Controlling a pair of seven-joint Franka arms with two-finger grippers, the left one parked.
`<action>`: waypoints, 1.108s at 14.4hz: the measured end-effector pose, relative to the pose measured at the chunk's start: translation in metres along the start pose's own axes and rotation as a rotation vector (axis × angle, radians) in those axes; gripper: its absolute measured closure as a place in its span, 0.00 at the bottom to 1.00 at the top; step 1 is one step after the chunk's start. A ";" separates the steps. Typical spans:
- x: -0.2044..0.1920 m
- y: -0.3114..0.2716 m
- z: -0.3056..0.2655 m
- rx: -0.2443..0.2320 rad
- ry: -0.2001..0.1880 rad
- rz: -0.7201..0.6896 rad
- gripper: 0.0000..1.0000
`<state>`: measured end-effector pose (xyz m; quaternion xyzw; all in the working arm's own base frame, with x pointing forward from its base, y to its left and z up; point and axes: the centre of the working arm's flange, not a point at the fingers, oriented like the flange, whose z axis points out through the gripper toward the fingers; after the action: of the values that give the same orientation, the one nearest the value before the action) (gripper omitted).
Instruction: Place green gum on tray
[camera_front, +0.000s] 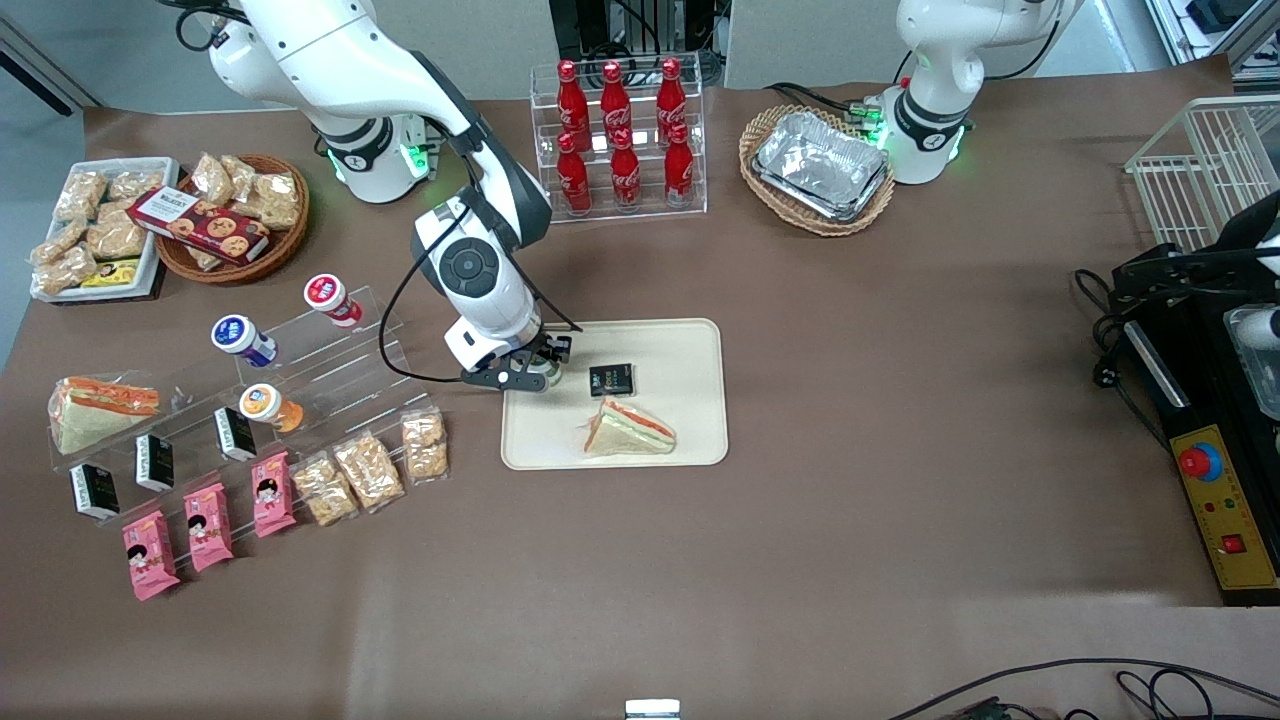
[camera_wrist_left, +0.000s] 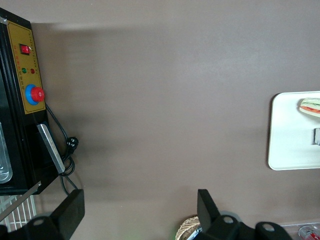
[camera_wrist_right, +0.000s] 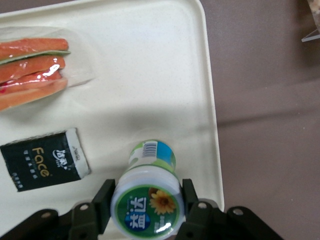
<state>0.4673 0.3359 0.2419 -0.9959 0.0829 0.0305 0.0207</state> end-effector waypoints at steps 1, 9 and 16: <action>0.000 0.000 0.000 0.001 0.002 0.001 0.40; 0.046 0.031 -0.063 0.017 0.010 0.046 0.01; 0.103 0.158 -0.208 0.023 -0.081 -0.041 0.01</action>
<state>0.5547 0.1534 0.4373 -0.9950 0.0620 0.0692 0.0359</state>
